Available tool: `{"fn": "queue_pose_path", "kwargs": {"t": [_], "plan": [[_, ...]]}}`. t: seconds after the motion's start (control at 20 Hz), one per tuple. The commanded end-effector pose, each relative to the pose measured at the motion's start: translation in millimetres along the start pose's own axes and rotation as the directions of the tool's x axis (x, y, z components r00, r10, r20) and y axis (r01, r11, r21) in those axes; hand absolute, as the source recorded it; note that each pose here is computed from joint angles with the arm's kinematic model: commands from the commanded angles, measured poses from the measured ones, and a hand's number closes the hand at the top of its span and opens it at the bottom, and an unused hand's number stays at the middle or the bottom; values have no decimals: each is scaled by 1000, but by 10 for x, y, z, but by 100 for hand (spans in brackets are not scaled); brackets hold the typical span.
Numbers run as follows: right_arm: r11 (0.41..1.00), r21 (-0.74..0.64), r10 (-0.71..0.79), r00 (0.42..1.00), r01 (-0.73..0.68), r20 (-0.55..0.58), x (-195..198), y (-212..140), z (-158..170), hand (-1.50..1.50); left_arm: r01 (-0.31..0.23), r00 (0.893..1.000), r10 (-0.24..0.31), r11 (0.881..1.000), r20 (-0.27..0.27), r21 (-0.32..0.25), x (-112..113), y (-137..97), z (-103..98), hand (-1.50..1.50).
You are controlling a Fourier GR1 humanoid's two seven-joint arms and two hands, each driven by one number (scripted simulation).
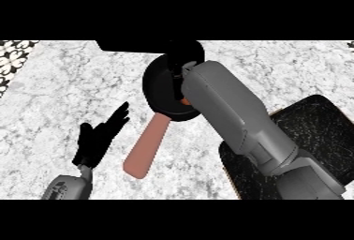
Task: Pick the sweet potato from the tray and place it in the pot
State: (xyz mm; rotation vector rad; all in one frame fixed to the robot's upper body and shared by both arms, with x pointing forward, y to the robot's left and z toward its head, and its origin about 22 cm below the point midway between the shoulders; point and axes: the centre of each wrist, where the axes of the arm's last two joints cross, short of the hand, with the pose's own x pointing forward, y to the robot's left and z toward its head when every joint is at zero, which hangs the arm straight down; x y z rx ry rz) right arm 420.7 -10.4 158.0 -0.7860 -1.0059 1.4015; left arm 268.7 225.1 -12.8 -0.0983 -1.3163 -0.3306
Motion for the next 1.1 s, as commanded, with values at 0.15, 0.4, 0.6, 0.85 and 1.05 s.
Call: {"fn": "queue_pose_path", "kwargs": {"t": [0.15, 0.4, 0.6, 0.85, 1.05], "plan": [[884, -181, -389, 893, 431, 227, -37, -76, 64, -150, 0, 1000, 0, 1000, -7, -6, -11, -120, -42, 0], [645, -243, -633, 684, 725, 363, -145, -314, 123, -150, 7, 1000, -7, 1000, -25, 14, -27, 20, -30, 0], [452, -349, -725, 566, 821, 392, -245, -481, 119, -150, -1, 999, 2, 1000, -33, 32, -112, 56, -46, 0], [290, -417, -750, 475, 861, 461, -602, -352, 28, -150, -3, 999, 5, 998, -43, 55, -75, 84, 14, 0], [207, -373, -763, 388, 905, 517, -1013, -690, 76, -150, -15, 999, 17, 999, -46, 43, -161, 4, 65, 0]]}}
